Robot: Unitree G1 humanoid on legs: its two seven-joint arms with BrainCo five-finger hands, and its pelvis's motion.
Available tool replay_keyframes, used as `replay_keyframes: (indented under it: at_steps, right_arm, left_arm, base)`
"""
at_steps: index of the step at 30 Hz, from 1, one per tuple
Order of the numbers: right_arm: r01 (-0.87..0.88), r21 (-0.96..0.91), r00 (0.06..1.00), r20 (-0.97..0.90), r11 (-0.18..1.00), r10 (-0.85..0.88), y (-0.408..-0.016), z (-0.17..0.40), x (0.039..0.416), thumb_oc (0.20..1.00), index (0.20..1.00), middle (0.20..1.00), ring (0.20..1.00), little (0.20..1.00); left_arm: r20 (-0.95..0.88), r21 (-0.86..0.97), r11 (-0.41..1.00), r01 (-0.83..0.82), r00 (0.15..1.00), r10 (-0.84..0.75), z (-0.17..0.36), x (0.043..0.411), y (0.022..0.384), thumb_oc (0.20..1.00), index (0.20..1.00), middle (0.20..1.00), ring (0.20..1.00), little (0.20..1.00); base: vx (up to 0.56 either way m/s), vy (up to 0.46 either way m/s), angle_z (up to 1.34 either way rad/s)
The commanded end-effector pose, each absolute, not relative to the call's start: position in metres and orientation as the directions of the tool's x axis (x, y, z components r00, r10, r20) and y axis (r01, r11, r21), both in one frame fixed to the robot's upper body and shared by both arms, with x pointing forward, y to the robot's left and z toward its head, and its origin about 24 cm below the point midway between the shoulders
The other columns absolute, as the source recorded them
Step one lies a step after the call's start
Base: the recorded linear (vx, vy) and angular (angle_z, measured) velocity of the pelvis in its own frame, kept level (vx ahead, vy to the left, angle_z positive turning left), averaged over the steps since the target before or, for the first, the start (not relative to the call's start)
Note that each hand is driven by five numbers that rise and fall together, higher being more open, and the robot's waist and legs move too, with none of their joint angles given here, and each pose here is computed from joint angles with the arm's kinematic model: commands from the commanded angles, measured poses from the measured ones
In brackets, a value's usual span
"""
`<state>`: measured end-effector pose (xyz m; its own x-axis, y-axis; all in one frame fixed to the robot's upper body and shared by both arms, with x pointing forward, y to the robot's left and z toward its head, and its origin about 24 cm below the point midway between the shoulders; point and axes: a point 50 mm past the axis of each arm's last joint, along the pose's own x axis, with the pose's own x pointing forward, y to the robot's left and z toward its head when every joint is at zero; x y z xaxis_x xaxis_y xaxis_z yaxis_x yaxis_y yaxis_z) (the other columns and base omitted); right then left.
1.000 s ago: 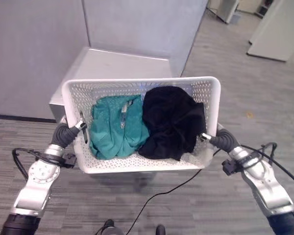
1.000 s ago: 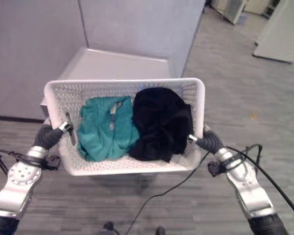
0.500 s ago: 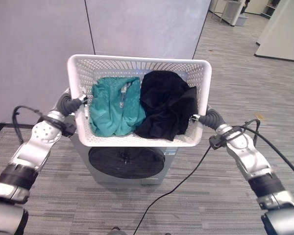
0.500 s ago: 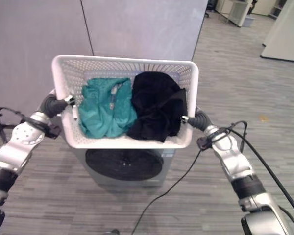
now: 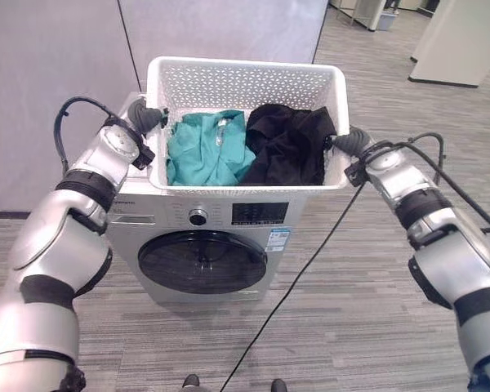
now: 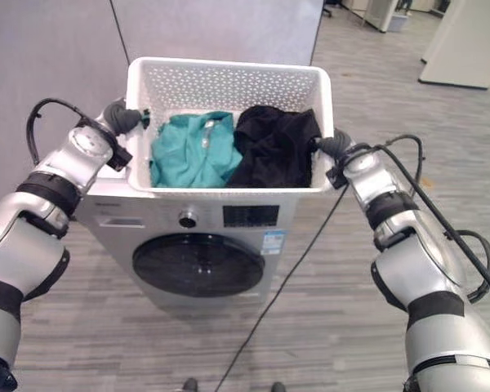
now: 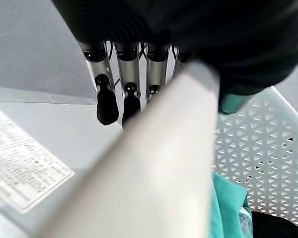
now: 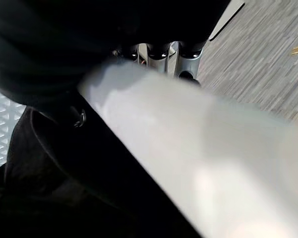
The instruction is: Grab the laundry basket,head to the washer,open it,put in the laundry and shut it.
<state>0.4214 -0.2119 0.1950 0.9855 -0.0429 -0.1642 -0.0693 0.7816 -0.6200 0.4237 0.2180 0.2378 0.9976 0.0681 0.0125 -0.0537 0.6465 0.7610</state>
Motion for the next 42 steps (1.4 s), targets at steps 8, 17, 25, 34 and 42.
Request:
replay_keyframes:
  at_steps: [8, 17, 25, 34, 42]
  right_arm:
    - [0.055, -0.694, 0.97, -0.134, 0.718, -0.205, -0.246, 0.227, 0.42, 0.2, 0.2, 0.2, 0.2, 0.2]
    - [0.008, -0.729, 0.948, -0.212, 0.684, -0.236, -0.245, 0.213, 0.42, 0.2, 0.2, 0.2, 0.2, 0.2]
    - [0.061, -0.762, 0.933, -0.186, 0.645, -0.307, -0.264, 0.236, 0.415, 0.2, 0.2, 0.2, 0.2, 0.2]
    - [0.129, -0.795, 0.923, -0.122, 0.593, -0.365, -0.276, 0.263, 0.411, 0.2, 0.2, 0.2, 0.2, 0.2]
    - [0.025, -0.829, 0.936, -0.177, 0.559, -0.303, -0.254, 0.241, 0.418, 0.2, 0.2, 0.2, 0.2, 0.2]
  left_arm:
    - [0.259, 0.726, 0.631, -0.273, 0.959, 0.117, 0.314, 0.422, 0.211, 0.2, 0.2, 0.2, 0.2, 0.2]
    - [0.177, 0.785, 0.584, -0.207, 0.978, 0.109, 0.291, 0.428, 0.199, 0.2, 0.2, 0.2, 0.2, 0.2]
    - [0.187, 0.783, 0.582, -0.22, 0.975, 0.117, 0.29, 0.429, 0.194, 0.2, 0.2, 0.2, 0.2, 0.2]
    - [0.247, 0.771, 0.587, -0.248, 0.965, 0.084, 0.315, 0.429, 0.174, 0.2, 0.2, 0.2, 0.2, 0.2]
    - [0.28, 0.772, 0.568, -0.287, 0.955, 0.102, 0.333, 0.425, 0.181, 0.2, 0.2, 0.2, 0.2, 0.2]
  base:
    - [0.12, 0.166, 0.24]
    - [0.15, 0.224, -0.2]
    - [0.07, -0.039, 0.14]
    - [0.08, -0.061, 0.17]
    - [0.03, -0.006, -0.03]
